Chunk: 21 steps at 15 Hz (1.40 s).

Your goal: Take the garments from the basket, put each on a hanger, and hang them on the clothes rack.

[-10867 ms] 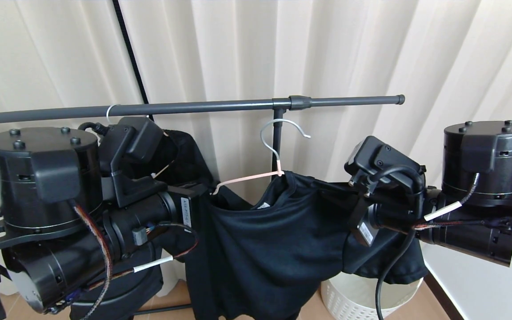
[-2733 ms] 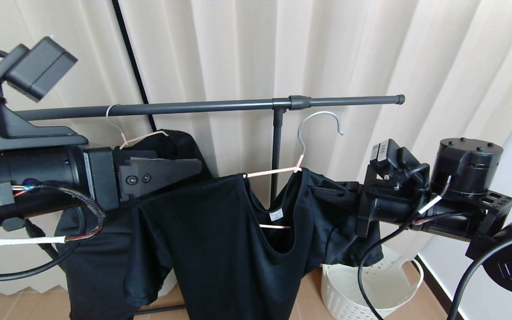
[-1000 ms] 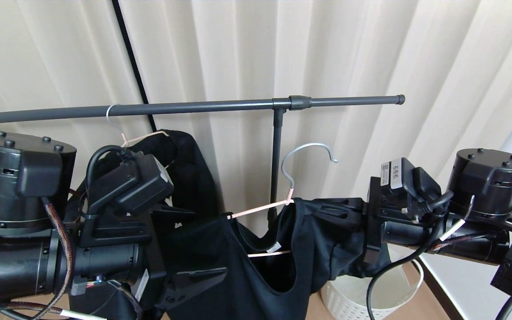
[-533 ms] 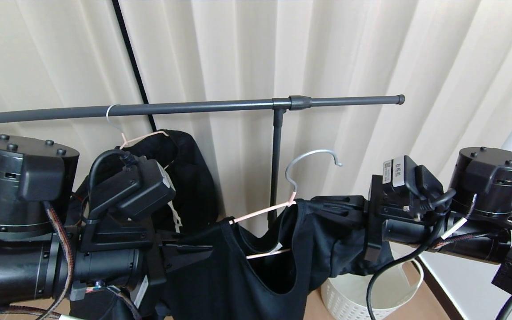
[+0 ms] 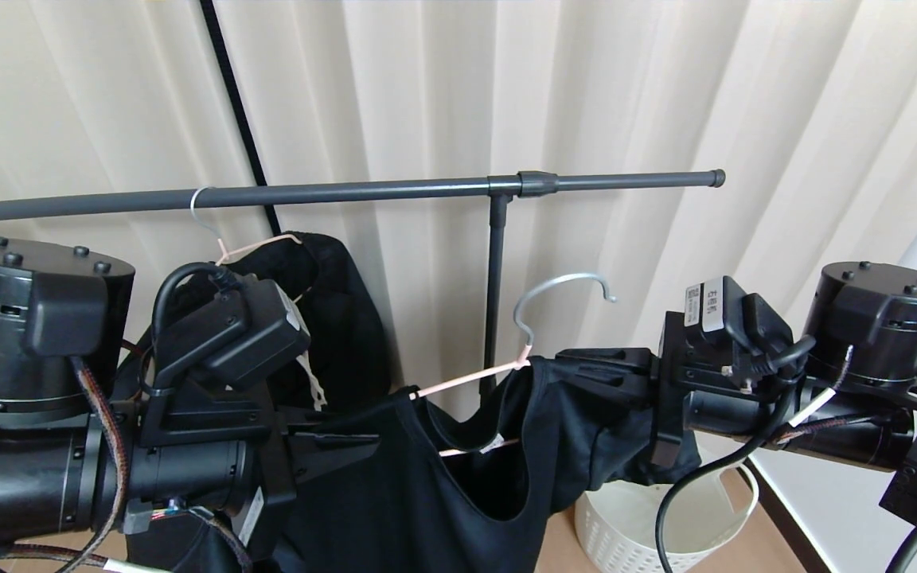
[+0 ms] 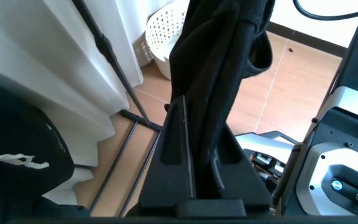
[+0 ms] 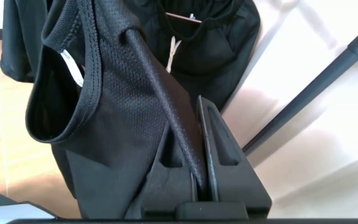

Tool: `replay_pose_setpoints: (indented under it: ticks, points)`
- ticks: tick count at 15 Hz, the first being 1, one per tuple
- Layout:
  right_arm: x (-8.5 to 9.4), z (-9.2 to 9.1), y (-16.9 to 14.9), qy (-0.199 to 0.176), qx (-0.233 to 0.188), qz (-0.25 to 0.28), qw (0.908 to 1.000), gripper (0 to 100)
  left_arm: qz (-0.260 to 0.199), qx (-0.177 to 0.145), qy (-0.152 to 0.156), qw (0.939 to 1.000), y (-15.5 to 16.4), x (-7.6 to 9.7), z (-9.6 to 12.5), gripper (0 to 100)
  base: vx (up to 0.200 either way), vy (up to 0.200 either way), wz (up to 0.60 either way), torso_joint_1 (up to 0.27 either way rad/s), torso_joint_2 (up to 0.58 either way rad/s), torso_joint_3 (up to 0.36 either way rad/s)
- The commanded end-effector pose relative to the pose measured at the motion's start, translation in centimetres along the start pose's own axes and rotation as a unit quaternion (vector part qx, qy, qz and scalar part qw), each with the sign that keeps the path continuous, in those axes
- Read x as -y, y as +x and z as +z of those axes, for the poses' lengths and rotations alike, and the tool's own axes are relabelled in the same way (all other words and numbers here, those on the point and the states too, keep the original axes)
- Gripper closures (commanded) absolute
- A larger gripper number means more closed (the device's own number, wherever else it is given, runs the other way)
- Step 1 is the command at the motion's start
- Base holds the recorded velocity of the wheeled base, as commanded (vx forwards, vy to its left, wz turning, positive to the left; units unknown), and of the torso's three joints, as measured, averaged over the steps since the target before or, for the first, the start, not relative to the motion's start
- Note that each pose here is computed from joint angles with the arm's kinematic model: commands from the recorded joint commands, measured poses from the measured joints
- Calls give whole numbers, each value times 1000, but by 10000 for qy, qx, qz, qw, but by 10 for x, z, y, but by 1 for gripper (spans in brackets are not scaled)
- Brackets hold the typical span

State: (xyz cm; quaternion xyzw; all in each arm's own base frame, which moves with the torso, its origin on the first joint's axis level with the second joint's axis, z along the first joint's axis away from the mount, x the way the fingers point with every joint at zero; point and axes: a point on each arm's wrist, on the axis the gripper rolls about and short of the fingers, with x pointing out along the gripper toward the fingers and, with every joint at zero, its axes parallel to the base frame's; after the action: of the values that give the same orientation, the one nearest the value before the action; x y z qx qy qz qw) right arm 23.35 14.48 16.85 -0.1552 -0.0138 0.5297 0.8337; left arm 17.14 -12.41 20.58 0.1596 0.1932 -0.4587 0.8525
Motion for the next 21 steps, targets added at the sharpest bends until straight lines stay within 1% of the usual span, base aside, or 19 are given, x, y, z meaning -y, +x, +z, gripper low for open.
replay_pose_setpoints:
  ticks: [1, 3, 8, 10, 12, 14, 16, 19, 21]
  points:
    - [0, 1, 0, -15, 7, 2, 10000, 0, 22, 29, 2, 10000, -1, 0, 1, 100, 0, 0, 0, 0, 0, 0]
    - [1, 1, 0, -25, 9, -15, 10000, 0, 33, 43, -12, 10000, -1, 0, -1, 100, 0, 0, 0, 0, 0, 0]
    - [6, 0, -3, -32, 8, -129, 9999, 0, 179, 225, -5, 9996, -3, -1, -8, 100, 0, 0, 0, 0, 0, 0]
    - [9, 1, -4, -39, 12, -179, 9998, 0, 208, 301, -5, 9993, -8, 0, -8, 100, 0, 0, 0, 0, 0, 0]
    - [13, 0, -4, -35, 1, -240, 9997, 0, 218, 306, -2, 9993, -13, 3, -11, 100, 0, 0, 0, 0, 0, 0]
    - [19, -1, -6, -36, -7, -335, 9994, 0, 249, 410, 35, 9988, -24, 8, -15, 100, 0, 0, 0, 0, 0, 0]
    - [24, -4, -5, -8, -49, -391, 9992, 0, 302, 519, 64, 9982, -33, 11, -16, 100, 0, 0, 0, 0, 0, 0]
    - [33, -14, 0, 81, -175, -470, 9987, 0, 487, 683, 67, 9965, -49, 13, -20, 100, 0, 0, 0, 0, 0, 0]
    - [41, -22, 3, 147, -264, -539, 9981, 0, 518, 736, 81, 9959, -54, 15, -22, 100, 0, 0, 0, 0, 0, 0]
